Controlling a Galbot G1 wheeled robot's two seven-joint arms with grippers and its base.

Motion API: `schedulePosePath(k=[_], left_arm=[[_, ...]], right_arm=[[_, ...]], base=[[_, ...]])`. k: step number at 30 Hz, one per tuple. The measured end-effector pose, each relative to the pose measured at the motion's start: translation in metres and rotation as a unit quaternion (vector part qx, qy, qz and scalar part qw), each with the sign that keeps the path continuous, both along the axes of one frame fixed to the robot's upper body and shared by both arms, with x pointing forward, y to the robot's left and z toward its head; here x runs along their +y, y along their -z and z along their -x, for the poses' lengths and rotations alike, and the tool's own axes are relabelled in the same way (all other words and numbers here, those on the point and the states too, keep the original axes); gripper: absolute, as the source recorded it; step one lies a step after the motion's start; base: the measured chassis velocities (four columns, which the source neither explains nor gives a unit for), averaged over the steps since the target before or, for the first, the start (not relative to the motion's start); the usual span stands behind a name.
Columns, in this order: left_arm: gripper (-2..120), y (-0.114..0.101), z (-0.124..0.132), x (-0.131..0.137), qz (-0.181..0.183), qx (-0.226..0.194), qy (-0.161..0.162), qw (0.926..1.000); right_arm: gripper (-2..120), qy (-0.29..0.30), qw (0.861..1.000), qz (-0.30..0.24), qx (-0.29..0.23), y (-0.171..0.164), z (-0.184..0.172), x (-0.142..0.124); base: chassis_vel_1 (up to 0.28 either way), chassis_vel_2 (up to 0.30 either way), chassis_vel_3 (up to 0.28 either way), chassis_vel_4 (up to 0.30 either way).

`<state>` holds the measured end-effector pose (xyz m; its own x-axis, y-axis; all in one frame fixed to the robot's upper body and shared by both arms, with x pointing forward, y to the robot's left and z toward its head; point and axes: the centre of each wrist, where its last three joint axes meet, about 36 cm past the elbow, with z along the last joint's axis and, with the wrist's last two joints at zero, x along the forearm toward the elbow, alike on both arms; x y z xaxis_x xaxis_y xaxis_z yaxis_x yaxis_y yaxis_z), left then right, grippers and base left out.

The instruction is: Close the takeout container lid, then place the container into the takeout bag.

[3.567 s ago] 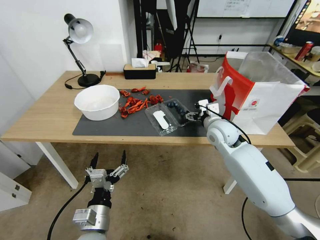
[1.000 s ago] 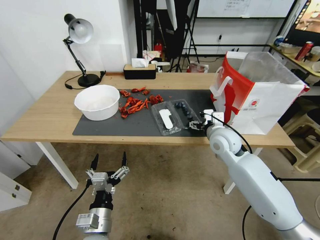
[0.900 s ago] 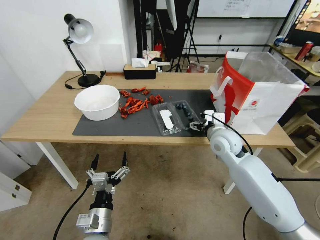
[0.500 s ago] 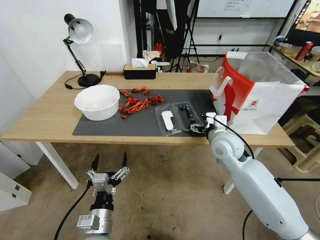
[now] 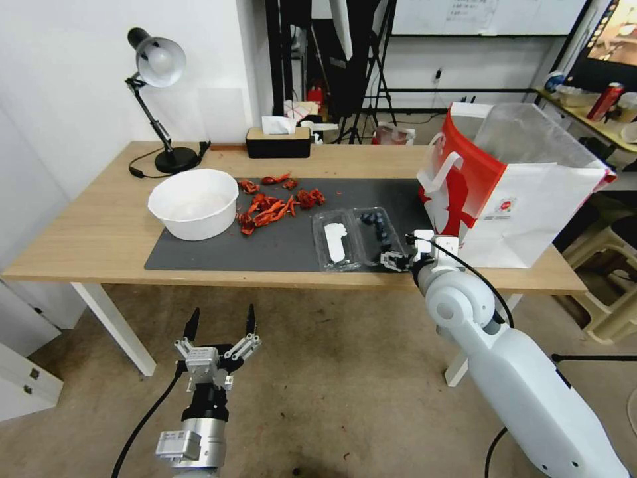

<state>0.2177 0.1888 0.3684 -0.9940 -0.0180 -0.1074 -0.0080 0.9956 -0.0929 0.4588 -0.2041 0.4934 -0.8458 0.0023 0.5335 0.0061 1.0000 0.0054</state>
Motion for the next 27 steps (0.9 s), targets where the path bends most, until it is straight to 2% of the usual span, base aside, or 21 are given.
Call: schedulePosePath(k=[5, 7, 8, 9, 10, 12, 13, 14, 15, 16, 18, 21, 23, 27], left_arm=[[100, 0.001, 0.001, -0.001, 0.000, 0.000, 0.001, 1.0000], [100, 0.000, 0.001, -0.001, 0.000, -0.001, 0.001, 1.0000], [100, 0.000, 0.001, -0.001, 0.001, -0.002, 0.001, 1.0000], [100, 0.000, 0.001, -0.001, 0.001, -0.002, 0.001, 1.0000], [100, -0.001, 0.001, 0.000, 0.001, -0.003, 0.001, 1.0000], [100, -0.002, -0.001, 0.003, 0.002, -0.005, 0.001, 1.0000], [100, -0.002, -0.001, 0.003, 0.002, -0.005, 0.001, 1.0000], [100, -0.003, -0.001, 0.004, 0.003, -0.004, 0.002, 1.0000], [100, -0.003, -0.001, 0.004, 0.003, -0.004, 0.002, 1.0000], [100, -0.003, -0.002, 0.005, 0.006, -0.004, 0.003, 1.0000], [100, -0.003, -0.003, 0.005, 0.010, -0.002, 0.005, 0.9999], [100, -0.003, -0.003, 0.004, 0.013, 0.000, 0.008, 0.9999], [100, -0.003, -0.003, 0.003, 0.015, 0.001, 0.013, 0.9998], [100, -0.007, -0.004, 0.003, 0.019, 0.004, 0.017, 0.9997]], right_arm=[[100, 0.000, 1.000, -0.013, -0.009, -0.007, 0.002, -0.001], [100, -0.016, 0.999, -0.038, -0.036, -0.019, 0.006, -0.004], [100, -0.038, 0.993, -0.059, -0.094, -0.021, 0.015, -0.009], [100, -0.038, 0.993, -0.059, -0.094, -0.021, 0.015, -0.009], [100, -0.052, 0.988, -0.064, -0.131, -0.018, 0.022, -0.013], [100, -0.110, 0.962, -0.079, -0.237, 0.000, 0.045, -0.027], [100, -0.110, 0.962, -0.079, -0.237, 0.000, 0.045, -0.027], [100, -0.132, 0.948, -0.084, -0.277, 0.013, 0.054, -0.033], [100, -0.132, 0.948, -0.084, -0.277, 0.013, 0.054, -0.033], [100, -0.146, 0.938, -0.089, -0.302, 0.024, 0.063, -0.037], [100, -0.151, 0.928, -0.093, -0.328, 0.037, 0.074, -0.042], [100, -0.147, 0.923, -0.092, -0.343, 0.050, 0.089, -0.053], [100, -0.148, 0.916, -0.086, -0.363, 0.063, 0.112, -0.070], [100, -0.152, 0.913, -0.083, -0.369, 0.075, 0.139, -0.086]], base=[[0.000, 0.000, 0.000, 0.000], [0.000, 0.000, 0.000, 0.000], [0.000, 0.000, 0.000, 0.000], [0.000, 0.000, 0.000, 0.000], [0.000, 0.000, 0.000, 0.000], [0.000, 0.000, 0.000, 0.000], [0.000, 0.000, 0.000, 0.000], [0.000, 0.000, 0.000, 0.000], [0.000, 0.000, 0.000, 0.000], [0.000, 0.000, 0.000, 0.000], [0.000, 0.000, 0.000, 0.000], [0.000, 0.000, 0.000, 0.000], [0.000, 0.000, 0.000, 0.000], [0.000, 0.000, 0.000, 0.000]])
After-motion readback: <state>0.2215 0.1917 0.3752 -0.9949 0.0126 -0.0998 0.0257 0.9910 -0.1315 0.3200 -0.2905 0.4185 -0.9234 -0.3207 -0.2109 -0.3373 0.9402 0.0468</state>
